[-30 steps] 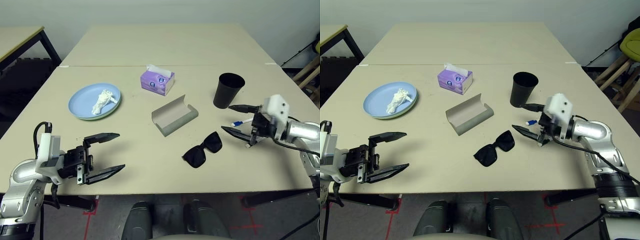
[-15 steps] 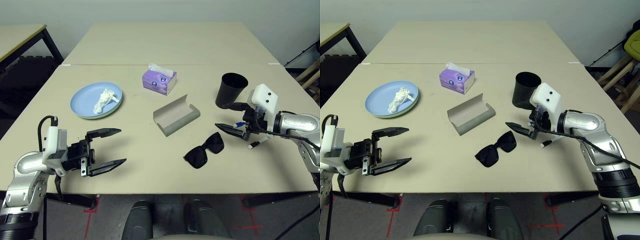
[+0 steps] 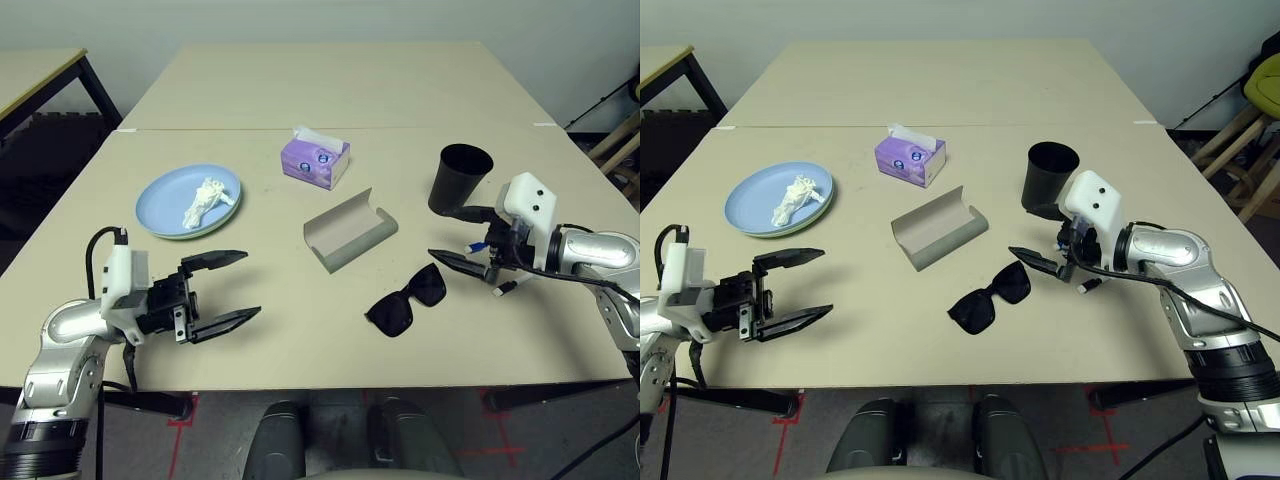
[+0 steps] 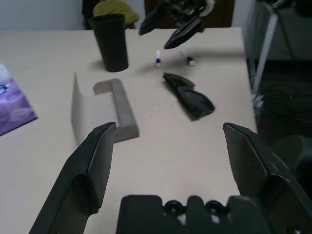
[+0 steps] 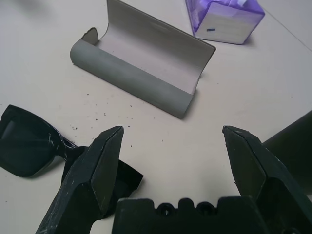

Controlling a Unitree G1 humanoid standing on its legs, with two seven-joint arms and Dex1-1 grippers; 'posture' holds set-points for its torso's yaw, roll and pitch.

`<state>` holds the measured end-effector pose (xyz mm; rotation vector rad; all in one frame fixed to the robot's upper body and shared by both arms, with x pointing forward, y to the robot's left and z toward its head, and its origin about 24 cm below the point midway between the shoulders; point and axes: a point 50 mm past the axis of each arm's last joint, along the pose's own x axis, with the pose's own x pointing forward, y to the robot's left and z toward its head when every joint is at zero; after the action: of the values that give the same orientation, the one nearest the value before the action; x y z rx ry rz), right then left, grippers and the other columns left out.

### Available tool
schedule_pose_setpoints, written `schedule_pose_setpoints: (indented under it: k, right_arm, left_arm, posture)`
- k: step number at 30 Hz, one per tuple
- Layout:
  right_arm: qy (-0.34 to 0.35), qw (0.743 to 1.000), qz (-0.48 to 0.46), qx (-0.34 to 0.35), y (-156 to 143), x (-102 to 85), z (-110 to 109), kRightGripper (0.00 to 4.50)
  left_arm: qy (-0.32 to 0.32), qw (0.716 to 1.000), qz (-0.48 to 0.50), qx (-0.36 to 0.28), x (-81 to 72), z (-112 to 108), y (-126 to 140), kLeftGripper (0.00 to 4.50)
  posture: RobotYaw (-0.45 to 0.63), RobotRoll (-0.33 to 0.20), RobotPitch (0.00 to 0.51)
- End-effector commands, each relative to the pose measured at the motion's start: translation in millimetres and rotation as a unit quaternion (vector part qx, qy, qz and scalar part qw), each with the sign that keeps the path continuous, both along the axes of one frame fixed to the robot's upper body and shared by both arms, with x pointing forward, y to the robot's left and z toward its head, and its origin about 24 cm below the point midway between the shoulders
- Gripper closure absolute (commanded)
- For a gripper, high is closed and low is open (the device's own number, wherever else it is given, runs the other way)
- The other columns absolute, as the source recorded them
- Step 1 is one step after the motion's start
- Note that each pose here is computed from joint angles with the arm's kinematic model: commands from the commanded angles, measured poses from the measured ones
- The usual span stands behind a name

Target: Organize and tidy the items on the table.

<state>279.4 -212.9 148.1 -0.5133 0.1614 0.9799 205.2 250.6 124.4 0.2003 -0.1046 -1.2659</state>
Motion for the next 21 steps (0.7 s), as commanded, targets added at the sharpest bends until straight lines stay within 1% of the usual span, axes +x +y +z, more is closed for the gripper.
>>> schedule_pose_setpoints:
  k: [1, 4, 8, 10, 12, 16, 21]
  right_arm:
    - [0.012, 0.999, 0.042, -0.010, 5, -2.5, 3, 0.00]
    - [0.010, 0.998, 0.061, -0.017, 9, -1.5, 11, 0.00]
    - [0.029, 0.999, 0.038, -0.022, 11, 5.3, 23, 0.00]
    - [0.043, 0.998, 0.047, -0.025, 15, 5.9, 30, 0.00]
    - [0.036, 0.997, 0.059, -0.029, 19, 5.3, 37, 0.00]
    - [0.008, 0.993, 0.076, -0.087, 24, 5.3, 43, 0.00]
    - [0.004, 0.985, 0.129, -0.115, 31, 1.0, 45, 0.00]
  left_arm:
    - [-0.010, 1.000, -0.023, -0.003, -3.5, 4, 1, 0.03]
    - [-0.014, 0.999, -0.030, -0.002, -3.2, 4, 3, 0.03]
    - [-0.019, 0.999, -0.032, 0.001, -1.1, 4, 7, 0.03]
    - [-0.019, 0.999, -0.031, 0.002, -0.1, 4, 7, 0.03]
    - [-0.020, 0.999, -0.029, 0.002, 1.0, 5, 8, 0.03]
    - [-0.018, 0.999, -0.030, 0.004, 3.3, 4, 10, 0.03]
    - [-0.014, 1.000, -0.007, 0.009, 9.2, 4, 15, 0.03]
  posture:
    - [0.11, 0.000, 0.078]
    - [0.11, 0.000, 0.079]
    - [0.11, 0.000, 0.079]
    - [0.11, 0.000, 0.079]
    - [0.11, 0.000, 0.077]
    - [0.11, 0.000, 0.077]
    - [0.10, 0.000, 0.077]
